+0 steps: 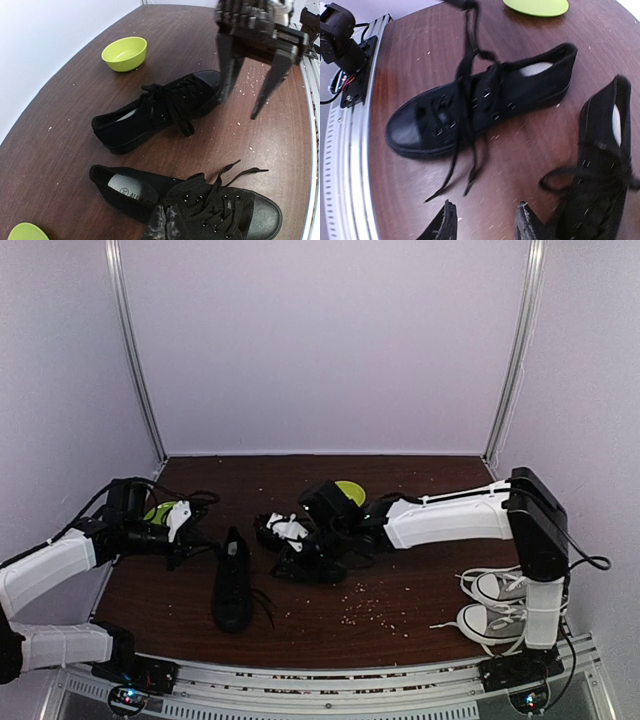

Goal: Tie the shoes
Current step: Pass from the right arm to the left, then pick up the half-tied shoelace from the center of the board.

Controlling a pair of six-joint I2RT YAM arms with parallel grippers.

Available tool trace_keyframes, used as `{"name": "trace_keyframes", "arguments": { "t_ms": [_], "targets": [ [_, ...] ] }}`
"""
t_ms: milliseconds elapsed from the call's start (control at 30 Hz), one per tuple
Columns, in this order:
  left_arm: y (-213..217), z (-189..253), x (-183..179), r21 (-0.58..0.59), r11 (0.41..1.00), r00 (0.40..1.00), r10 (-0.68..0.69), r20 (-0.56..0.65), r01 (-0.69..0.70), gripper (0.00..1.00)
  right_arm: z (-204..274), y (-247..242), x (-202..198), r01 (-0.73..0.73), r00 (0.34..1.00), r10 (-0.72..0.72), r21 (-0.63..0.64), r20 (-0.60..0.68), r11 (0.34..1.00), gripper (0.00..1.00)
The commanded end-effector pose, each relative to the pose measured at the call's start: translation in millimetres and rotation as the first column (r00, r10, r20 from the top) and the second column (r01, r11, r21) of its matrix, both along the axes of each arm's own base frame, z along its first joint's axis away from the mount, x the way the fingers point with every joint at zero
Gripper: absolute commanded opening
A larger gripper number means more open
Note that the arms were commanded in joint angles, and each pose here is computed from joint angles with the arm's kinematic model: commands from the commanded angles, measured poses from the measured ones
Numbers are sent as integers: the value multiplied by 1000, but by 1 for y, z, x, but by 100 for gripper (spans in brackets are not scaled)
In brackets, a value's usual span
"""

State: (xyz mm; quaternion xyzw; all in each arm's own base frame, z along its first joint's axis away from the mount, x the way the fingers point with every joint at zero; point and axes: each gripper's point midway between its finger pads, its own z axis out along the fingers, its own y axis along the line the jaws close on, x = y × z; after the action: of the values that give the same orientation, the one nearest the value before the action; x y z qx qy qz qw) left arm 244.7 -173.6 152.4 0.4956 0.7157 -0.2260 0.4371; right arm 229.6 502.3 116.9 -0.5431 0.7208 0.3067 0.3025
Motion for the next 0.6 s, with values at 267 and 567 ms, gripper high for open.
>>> {"name": "trace_keyframes", "arguments": {
  "t_ms": [267, 567],
  "targets": [
    [5, 9, 13, -10, 998, 996, 58, 68, -58, 0, -70, -6, -62, -19, 978, -52, -333, -204, 943, 47],
    [5, 9, 13, -1, 998, 995, 55, 78, -55, 0, -93, 7, -64, -39, 963, -67, -380, -260, 924, 40]
  ]
}}
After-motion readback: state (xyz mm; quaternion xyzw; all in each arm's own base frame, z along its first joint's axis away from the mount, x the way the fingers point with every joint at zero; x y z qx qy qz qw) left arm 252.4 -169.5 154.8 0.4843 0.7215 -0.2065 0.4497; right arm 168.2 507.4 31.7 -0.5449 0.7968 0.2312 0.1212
